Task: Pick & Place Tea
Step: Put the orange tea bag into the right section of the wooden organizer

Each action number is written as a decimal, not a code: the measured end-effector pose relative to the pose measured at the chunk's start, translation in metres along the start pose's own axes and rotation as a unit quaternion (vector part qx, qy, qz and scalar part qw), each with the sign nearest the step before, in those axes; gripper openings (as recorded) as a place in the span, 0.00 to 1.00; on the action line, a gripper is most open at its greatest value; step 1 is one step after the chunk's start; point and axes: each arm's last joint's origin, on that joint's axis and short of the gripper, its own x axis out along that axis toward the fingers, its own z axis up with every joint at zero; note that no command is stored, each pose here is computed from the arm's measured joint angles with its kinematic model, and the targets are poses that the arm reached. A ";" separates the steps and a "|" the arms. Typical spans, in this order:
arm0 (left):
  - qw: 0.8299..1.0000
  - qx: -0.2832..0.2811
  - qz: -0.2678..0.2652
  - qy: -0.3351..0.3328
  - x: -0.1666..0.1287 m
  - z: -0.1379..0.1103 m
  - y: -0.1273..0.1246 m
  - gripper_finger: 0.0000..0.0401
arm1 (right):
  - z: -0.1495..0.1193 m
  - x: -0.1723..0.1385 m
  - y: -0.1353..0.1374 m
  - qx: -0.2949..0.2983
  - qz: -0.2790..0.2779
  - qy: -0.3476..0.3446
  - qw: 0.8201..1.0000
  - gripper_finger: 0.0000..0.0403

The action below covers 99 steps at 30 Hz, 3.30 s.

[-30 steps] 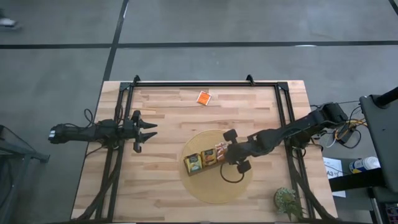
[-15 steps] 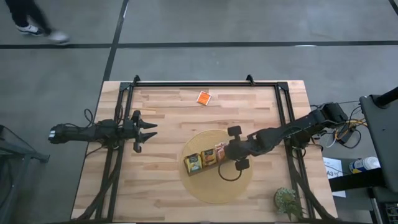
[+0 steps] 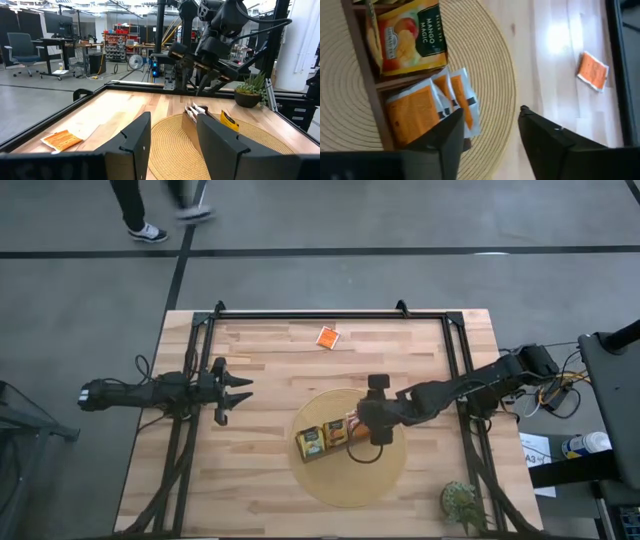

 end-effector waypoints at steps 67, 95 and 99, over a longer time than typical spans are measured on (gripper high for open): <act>1.000 0.000 0.000 0.001 0.000 0.000 0.000 0.38 | -0.042 0.122 -0.330 0.521 0.174 -0.165 0.819 0.62; 1.000 0.000 0.000 0.000 0.000 0.000 0.000 0.38 | -0.015 0.179 -0.331 0.429 0.125 0.044 0.894 0.63; 1.000 0.000 0.000 0.000 0.000 0.000 0.000 0.38 | -0.015 0.181 -0.331 0.412 0.112 0.041 0.903 0.64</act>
